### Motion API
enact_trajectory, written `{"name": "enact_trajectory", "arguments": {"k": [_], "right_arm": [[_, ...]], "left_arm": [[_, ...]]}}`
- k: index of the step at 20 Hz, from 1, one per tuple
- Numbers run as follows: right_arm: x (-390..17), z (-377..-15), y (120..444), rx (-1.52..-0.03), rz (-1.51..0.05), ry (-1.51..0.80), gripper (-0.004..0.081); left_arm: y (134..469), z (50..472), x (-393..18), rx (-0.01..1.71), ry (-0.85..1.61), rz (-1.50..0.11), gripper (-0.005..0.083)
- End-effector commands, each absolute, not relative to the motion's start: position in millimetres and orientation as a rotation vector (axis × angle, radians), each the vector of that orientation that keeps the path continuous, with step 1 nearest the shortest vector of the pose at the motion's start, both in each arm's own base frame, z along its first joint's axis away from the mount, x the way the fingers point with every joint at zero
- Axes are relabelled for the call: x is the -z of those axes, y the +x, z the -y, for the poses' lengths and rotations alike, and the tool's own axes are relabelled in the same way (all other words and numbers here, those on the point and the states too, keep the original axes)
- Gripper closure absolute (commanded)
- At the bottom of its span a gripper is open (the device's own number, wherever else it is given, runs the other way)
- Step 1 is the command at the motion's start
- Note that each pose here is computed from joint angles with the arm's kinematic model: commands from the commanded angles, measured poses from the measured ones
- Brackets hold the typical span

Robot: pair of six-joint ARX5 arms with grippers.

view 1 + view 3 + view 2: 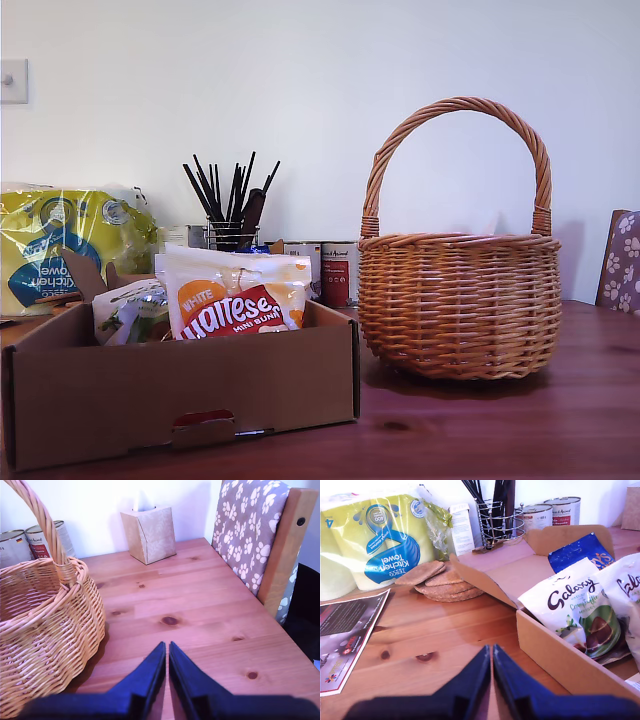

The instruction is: Move the bags of Easter eggs from the cardboard box on the left into the woven basket on the right side.

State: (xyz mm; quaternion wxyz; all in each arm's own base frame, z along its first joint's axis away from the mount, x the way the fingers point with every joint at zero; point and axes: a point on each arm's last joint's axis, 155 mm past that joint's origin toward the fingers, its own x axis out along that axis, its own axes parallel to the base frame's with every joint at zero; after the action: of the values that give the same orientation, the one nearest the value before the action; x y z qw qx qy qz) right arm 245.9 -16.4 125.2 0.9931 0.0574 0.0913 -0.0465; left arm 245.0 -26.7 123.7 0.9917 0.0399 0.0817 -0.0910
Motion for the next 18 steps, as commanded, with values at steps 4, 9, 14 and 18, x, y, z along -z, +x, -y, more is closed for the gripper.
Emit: {"name": "enact_trajectory", "arguments": {"k": [4, 9, 14, 18], "right_arm": [[-122, 16, 246, 0.094, -0.183, 0.121, 0.0782], [-123, 16, 247, 0.094, -0.179, 0.131, 0.0782], [-161, 0, 244, 0.007, -0.109, 0.213, 0.0782], [-200, -12, 231, -0.058, -0.103, 0.213, 0.0782]], "left_arm": [[244, 27, -110, 0.186, 0.069, -0.204, 0.0797], [245, 28, -113, 0.189, 0.053, -0.191, 0.0797], [241, 43, -153, 0.263, -0.086, -0.107, 0.0797], [229, 65, -186, 0.374, -0.099, -0.095, 0.0797]]}}
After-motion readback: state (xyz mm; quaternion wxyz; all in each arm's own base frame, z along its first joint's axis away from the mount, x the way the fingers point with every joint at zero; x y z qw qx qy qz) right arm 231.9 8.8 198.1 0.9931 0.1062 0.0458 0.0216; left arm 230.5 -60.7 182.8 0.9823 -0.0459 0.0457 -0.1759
